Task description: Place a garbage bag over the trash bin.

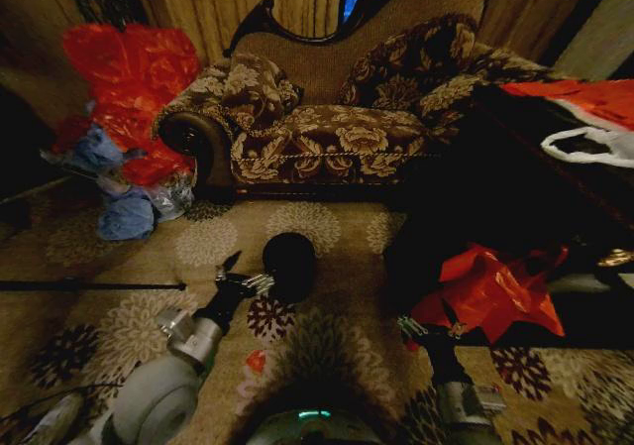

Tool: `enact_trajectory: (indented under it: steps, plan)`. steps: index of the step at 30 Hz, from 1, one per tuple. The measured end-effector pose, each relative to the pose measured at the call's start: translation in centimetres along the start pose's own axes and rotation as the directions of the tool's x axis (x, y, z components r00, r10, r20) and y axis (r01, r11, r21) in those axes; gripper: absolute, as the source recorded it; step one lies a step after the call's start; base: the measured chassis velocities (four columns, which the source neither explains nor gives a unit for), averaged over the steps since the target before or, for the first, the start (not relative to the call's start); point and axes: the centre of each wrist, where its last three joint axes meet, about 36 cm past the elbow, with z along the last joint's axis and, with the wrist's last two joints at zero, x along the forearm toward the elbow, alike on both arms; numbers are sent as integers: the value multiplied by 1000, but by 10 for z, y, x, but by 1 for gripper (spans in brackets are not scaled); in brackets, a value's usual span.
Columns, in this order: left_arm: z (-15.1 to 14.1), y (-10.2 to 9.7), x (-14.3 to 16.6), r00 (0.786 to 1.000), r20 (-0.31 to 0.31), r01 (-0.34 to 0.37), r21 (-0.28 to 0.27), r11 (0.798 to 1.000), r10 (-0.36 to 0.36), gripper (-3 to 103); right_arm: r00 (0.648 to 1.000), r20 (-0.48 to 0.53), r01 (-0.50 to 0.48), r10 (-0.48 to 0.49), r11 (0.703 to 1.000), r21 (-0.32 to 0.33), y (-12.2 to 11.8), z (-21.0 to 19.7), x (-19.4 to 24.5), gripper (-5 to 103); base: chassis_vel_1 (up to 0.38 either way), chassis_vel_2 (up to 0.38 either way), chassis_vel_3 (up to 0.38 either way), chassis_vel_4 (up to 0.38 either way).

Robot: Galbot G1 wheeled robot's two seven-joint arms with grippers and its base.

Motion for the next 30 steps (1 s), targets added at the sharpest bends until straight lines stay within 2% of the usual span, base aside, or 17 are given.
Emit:
enact_trajectory:
  steps: [1,2,3,5,6,8,10,12,13,14,15,17,18,19,20,23,30]
  plan:
    - [-5,-1,-8,999,-18,-44,50,998,45,100,1000,-6,2,-2,1000,5,-1,6,0,100,0,0,0,0]
    - [-5,-1,-8,999,-18,-44,50,998,45,100,1000,-6,2,-2,1000,5,-1,6,0,100,0,0,0,0]
    - [-6,-3,-15,997,-35,-72,89,993,75,100,1000,-13,4,-4,1000,7,-1,11,0,100,0,0,0,0]
    - [-5,-9,-37,986,-85,-129,181,975,146,100,999,-31,7,-7,1000,11,0,22,-1,100,0,0,0,0]
    - [-5,-9,-37,986,-85,-129,181,975,146,100,999,-31,7,-7,1000,11,0,22,-1,100,0,0,0,0]
    - [-5,-16,-62,974,-107,-172,227,958,201,100,999,-40,5,-5,1000,9,1,27,-3,100,0,0,0,0]
    - [-13,-34,-101,956,-129,-221,284,933,265,100,999,-45,-1,2,1000,9,1,31,-7,100,0,0,0,0]
    - [-14,-40,-110,950,-142,-226,299,927,278,100,999,-46,-2,3,1000,9,1,32,-7,100,0,0,0,0]
    - [-14,-53,-123,937,-173,-236,329,915,304,100,999,-47,-4,5,1000,9,1,33,-8,100,0,0,0,0]
    - [-10,-77,-141,908,-231,-246,380,892,348,100,999,-47,-7,7,1000,8,1,35,-9,100,0,0,0,0]
    - [-10,-77,-141,908,-231,-246,380,892,348,100,999,-47,-7,7,1000,8,1,35,-9,100,0,0,0,0]
    - [-8,-102,-156,876,-264,-274,416,867,403,100,999,-47,-10,11,1000,6,2,36,-10,100,0,0,0,0]
    - [-4,-130,-168,841,-284,-313,439,842,461,100,999,-45,-15,15,1000,2,2,37,-12,100,0,0,0,0]
    - [-1,-145,-173,823,-293,-331,449,830,486,100,999,-41,-20,20,1000,-1,3,38,-13,100,0,0,0,0]
    - [-1,-145,-173,823,-293,-331,449,830,486,100,999,-41,-20,20,1000,-1,3,38,-13,100,0,0,0,0]
    - [9,-183,-185,773,-323,-360,486,797,546,100,999,-28,-34,34,999,-6,5,39,-19,100,0,0,0,0]
    - [28,-217,-209,716,-363,-361,538,762,596,100,998,-15,-57,57,998,-3,1,39,-21,100,0,0,0,0]
